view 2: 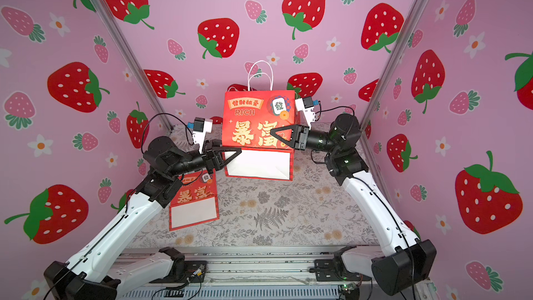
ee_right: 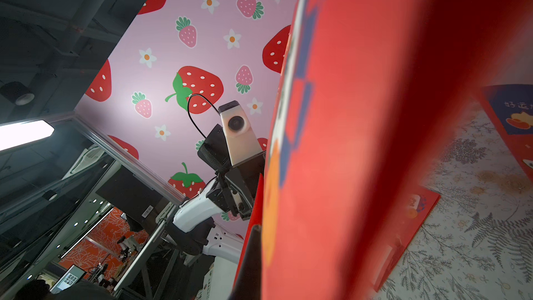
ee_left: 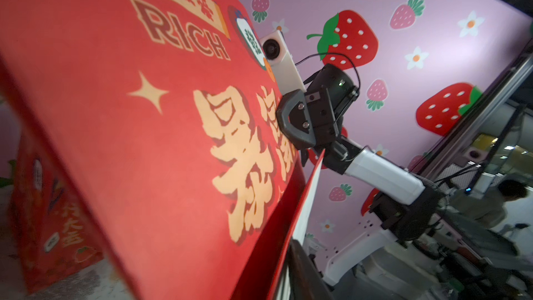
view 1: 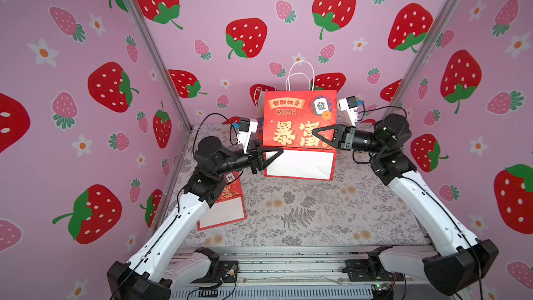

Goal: Put away the paper bag
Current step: Press the paper bag.

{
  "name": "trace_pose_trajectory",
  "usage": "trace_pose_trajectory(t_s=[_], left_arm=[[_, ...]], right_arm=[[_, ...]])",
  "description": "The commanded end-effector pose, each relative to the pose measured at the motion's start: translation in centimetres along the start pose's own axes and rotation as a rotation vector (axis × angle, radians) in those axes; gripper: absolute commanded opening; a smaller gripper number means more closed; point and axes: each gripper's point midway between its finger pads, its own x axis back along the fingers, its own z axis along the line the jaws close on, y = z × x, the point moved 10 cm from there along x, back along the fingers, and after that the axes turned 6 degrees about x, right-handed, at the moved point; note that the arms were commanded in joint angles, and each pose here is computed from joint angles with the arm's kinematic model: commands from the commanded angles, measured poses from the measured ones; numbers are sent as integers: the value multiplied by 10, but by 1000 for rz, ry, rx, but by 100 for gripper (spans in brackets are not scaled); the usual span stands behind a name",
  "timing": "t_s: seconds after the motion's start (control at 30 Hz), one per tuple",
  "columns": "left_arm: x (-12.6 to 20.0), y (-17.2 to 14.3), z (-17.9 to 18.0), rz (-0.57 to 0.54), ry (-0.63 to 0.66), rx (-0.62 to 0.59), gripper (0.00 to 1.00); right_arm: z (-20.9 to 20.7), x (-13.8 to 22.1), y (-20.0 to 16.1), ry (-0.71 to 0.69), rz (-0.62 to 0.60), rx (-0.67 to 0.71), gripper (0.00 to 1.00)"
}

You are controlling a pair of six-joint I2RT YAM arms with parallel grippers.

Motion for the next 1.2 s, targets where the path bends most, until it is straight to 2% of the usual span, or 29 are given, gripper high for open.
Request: trace_pose_trajectory(t_s=[0.0,0.17,0.33,0.47,0.53,0.67,0.9,0.97,1.0,1.03,1.1,1.17], left_arm=[[-2,10,-9,-6,-31,-44,27],[-1,10,-9,-6,-12,-42,15],[3,10,-12,-11,32,-48,8],[5,11,-13,-24,40,-48,7],[5,11,-14,-38,40,-52,7],[5,10,-11,-49,52,-47,7],[12,11,-16,-99,100,-63,7],[13,10,-15,-99,102,-64,2],[13,10,-14,-97,102,-62,2],[12,10,-13,-93,100,-62,2],[11,9,-13,-83,94,-61,2],[10,9,-12,-69,79,-61,4]], right_arm=[[12,-1,-3,39,-5,92,5],[16,-2,-7,35,10,124,21],[22,0,-14,5,31,177,38],[27,-2,-20,7,62,211,58],[26,-6,-21,-4,73,215,61],[19,-9,-21,-95,66,217,60],[17,-12,-24,-126,48,243,60],[15,-13,-23,-150,32,250,60],[14,-13,-24,-162,25,252,58],[12,-13,-24,-177,16,254,49],[12,-13,-24,-193,-4,256,43],[11,-14,-24,-190,-20,258,32]])
